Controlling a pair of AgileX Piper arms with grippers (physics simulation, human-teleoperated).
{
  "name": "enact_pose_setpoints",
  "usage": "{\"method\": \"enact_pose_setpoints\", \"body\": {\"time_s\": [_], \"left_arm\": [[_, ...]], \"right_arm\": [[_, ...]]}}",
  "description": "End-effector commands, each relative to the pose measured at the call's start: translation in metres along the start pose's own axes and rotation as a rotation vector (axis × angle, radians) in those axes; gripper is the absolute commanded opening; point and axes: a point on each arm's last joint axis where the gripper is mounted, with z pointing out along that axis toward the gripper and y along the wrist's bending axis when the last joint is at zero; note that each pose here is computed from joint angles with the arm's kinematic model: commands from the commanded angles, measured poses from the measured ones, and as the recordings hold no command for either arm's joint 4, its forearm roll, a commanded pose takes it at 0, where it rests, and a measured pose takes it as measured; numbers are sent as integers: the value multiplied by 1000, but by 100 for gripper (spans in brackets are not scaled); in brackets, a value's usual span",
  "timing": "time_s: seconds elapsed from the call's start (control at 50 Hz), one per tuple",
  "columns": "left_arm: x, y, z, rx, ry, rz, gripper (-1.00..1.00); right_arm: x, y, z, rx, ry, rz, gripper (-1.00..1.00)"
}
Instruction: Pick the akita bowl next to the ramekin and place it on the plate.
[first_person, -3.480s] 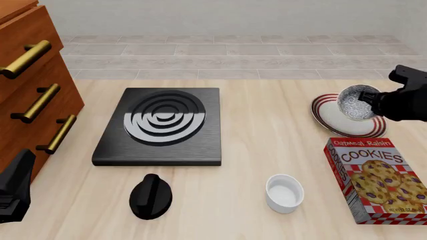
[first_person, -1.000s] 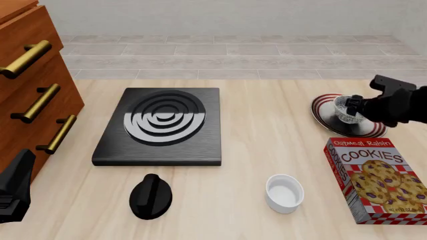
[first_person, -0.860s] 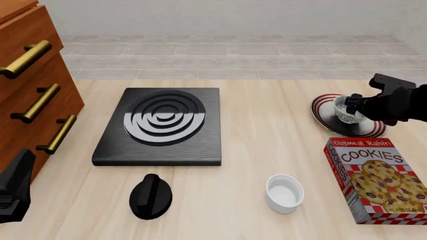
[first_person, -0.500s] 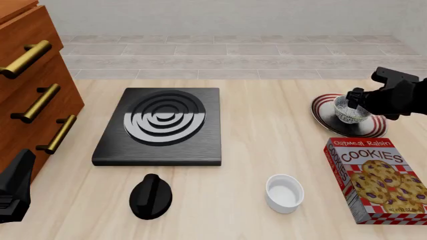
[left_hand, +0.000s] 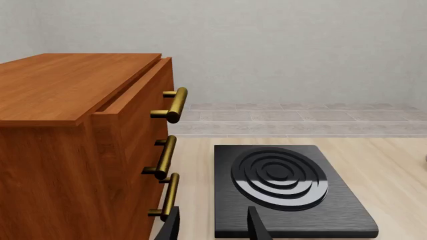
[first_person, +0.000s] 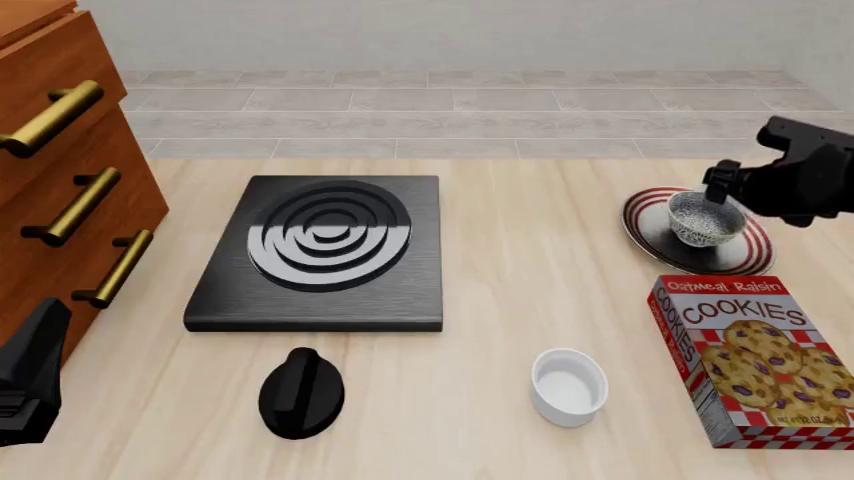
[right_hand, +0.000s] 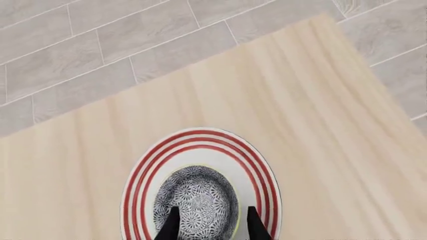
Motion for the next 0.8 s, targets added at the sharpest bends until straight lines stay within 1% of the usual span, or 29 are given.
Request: {"method": "enact_pose_setpoints", "body": {"time_s": [0.02, 0.22, 0.8], "left_arm": [[0, 0, 0, 0, 0, 0, 100], [0, 0, 0, 0, 0, 0, 100], [0, 0, 0, 0, 0, 0, 100]], "right_arm": [[-4, 2, -12, -5, -15, 1, 100], [-9, 6, -24, -14, -30, 0, 100], [-18, 7, -70, -21, -78, 0, 100]]}}
